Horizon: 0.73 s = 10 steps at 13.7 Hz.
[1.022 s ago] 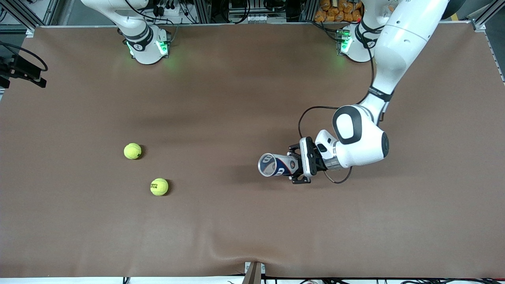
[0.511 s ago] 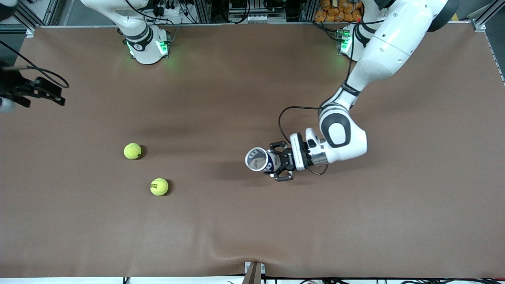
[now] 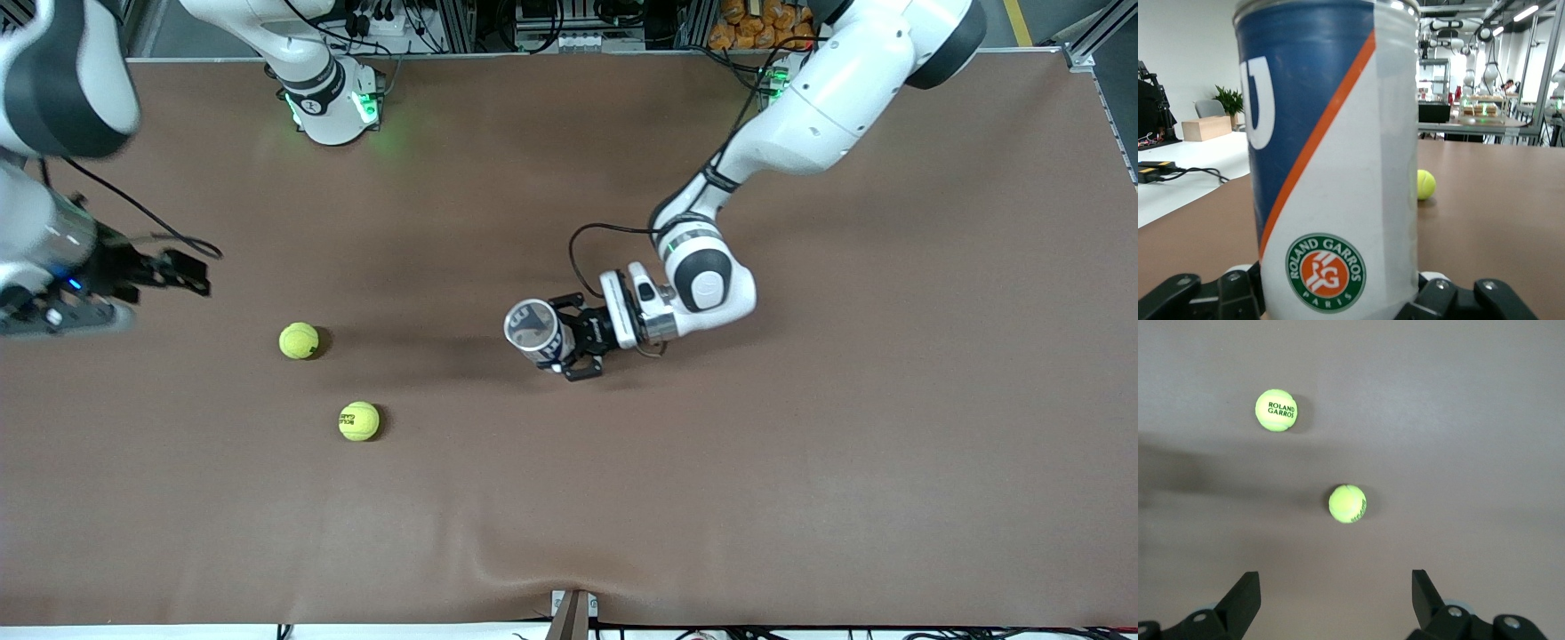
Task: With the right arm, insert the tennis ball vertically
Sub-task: 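Hold the can upright while the right gripper reaches the nearer tennis ball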
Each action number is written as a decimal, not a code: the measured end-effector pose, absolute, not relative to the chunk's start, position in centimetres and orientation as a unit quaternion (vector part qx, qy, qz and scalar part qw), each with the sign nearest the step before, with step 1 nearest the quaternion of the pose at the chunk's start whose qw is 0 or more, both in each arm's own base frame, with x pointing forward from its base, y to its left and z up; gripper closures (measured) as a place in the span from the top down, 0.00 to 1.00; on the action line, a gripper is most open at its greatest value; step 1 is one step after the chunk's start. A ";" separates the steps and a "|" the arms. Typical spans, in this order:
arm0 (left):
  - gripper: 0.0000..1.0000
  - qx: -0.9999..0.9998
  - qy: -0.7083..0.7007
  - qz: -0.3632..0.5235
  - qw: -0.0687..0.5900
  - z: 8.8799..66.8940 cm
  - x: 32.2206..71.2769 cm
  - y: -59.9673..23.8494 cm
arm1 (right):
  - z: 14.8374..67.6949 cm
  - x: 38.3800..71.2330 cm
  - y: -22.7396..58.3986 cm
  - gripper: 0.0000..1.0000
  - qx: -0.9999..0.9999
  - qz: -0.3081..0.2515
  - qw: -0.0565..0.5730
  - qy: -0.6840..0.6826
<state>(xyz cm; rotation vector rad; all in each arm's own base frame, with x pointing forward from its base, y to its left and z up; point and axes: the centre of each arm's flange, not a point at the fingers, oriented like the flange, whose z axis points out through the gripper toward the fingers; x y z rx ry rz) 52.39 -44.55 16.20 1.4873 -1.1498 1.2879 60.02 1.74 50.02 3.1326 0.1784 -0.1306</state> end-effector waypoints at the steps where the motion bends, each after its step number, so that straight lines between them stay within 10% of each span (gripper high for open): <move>1: 0.64 0.593 -0.456 0.507 0.428 15.4 51.0 -45.9 | 47.7 61.0 2.7 1.00 0.997 -0.038 0.000 0.063; 10: 0.65 0.575 -0.428 0.519 0.465 10.2 48.0 -49.5 | 30.7 64.7 12.8 1.00 0.993 0.046 -0.030 0.100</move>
